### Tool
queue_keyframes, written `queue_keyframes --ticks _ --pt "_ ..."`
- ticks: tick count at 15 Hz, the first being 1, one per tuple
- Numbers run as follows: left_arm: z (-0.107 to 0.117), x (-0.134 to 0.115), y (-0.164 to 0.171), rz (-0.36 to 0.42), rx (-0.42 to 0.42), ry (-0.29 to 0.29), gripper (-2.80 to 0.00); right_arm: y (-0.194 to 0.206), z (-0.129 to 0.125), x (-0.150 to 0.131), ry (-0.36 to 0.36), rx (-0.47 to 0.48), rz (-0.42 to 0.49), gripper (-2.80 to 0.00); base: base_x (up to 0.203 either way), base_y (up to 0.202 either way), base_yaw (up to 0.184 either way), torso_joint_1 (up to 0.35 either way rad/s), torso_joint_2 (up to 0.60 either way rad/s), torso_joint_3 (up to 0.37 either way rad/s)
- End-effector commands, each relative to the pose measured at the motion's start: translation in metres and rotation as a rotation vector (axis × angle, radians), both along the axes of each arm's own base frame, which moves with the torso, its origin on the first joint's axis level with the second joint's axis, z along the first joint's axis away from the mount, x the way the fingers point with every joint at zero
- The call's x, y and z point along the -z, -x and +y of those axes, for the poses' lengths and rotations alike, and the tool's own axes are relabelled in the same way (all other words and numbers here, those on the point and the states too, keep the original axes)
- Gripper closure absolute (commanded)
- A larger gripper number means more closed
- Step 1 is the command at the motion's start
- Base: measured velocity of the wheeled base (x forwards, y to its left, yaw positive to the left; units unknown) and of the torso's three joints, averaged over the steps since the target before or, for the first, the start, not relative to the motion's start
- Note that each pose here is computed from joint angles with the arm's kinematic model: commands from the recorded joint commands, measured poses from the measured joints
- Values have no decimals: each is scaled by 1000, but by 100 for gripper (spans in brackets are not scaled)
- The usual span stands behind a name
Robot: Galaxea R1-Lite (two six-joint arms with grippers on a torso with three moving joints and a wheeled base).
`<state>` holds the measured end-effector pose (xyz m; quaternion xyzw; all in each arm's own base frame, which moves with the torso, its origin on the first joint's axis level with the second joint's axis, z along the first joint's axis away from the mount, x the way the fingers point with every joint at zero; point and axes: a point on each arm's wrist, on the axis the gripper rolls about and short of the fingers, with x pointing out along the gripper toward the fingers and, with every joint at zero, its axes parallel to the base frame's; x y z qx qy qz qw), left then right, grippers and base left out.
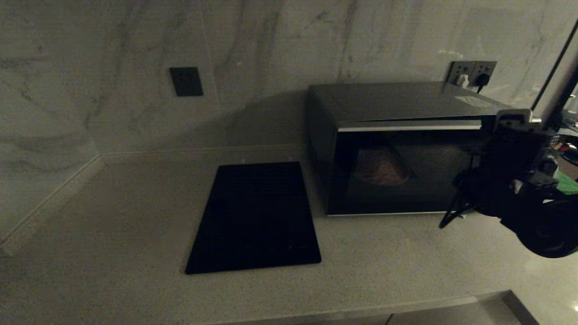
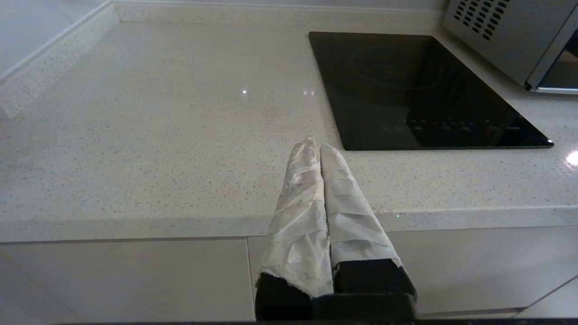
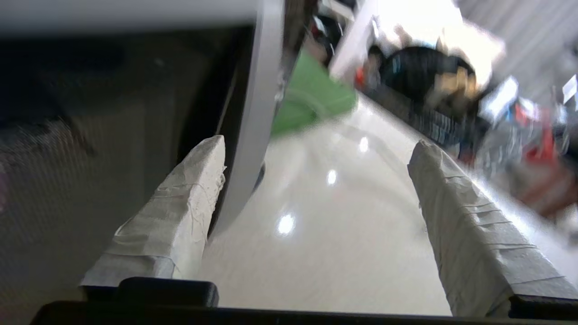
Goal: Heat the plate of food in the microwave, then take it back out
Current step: Open the microwave oven
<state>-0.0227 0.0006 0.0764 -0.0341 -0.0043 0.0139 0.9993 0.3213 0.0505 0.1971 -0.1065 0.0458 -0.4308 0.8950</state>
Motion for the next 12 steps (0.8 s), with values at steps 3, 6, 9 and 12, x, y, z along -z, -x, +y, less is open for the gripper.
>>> queue_keyframes --ticks 3,6,9,12 --pt "0 0 0 1 0 1 0 35 -6 -79 105 -122 -97 -280 0 0 0 0 0 0" --pt "0 0 0 0 -1 1 0 51 -9 -106 136 -181 -106 0 0 0 0 0 0 0" --pt "0 0 0 1 0 1 0 65 -12 -120 213 -172 -75 0 0 0 0 0 0 0" --pt "0 0 0 1 0 1 0 81 -15 -134 241 -182 -103 0 0 0 0 0 0 0"
